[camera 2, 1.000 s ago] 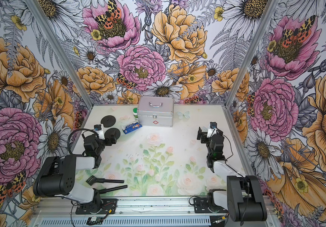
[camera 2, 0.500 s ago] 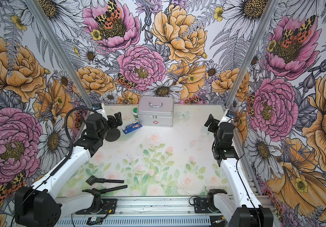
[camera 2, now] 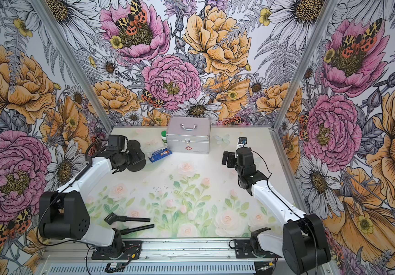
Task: Assemble a microphone stand
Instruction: Move the microphone stand base to the center of the board.
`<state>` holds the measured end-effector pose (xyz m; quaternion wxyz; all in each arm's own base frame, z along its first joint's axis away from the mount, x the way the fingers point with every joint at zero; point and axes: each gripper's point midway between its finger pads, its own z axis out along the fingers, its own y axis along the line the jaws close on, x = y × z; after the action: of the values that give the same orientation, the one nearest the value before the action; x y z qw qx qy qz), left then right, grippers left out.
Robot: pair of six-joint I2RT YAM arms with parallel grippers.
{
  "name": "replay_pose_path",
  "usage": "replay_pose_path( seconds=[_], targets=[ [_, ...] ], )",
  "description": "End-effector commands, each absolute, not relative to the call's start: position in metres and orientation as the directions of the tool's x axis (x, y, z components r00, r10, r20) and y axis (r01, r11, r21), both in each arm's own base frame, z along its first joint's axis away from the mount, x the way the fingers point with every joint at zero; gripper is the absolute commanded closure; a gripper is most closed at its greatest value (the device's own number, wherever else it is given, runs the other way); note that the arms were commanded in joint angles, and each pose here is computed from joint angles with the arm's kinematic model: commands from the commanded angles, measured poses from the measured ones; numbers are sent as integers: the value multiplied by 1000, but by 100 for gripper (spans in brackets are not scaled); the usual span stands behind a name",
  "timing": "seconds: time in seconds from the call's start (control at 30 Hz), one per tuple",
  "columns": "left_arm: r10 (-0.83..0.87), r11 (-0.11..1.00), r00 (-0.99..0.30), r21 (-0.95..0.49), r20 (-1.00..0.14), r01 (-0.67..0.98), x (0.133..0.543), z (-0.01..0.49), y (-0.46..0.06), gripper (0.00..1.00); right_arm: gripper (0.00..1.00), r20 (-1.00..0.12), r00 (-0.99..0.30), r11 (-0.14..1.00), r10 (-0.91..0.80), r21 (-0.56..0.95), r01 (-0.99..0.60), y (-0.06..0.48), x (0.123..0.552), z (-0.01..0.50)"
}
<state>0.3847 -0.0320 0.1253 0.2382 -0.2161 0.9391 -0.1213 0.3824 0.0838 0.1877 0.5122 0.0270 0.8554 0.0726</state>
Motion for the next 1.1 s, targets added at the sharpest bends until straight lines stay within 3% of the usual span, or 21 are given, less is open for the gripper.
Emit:
replay_pose_path(
  seconds=[0.0,0.33,0.7,1.07],
  targets=[
    [-392,890,-858,-374,-332,-262,391,125,-52,1,0,-876,-472,991,97,129,-36,90,387,190],
    [-338,937,-889,-199,-309,-287,430,89,-37,1,0,-876,-477,992,65,110,-68,101,387,191],
    [-329,941,-899,-23,-287,-337,443,49,-16,1,0,-893,-449,997,30,55,-45,91,384,201],
    [-323,946,-928,-68,-187,-316,444,11,-26,1,0,-890,-455,995,21,64,-78,98,383,202]
  ],
)
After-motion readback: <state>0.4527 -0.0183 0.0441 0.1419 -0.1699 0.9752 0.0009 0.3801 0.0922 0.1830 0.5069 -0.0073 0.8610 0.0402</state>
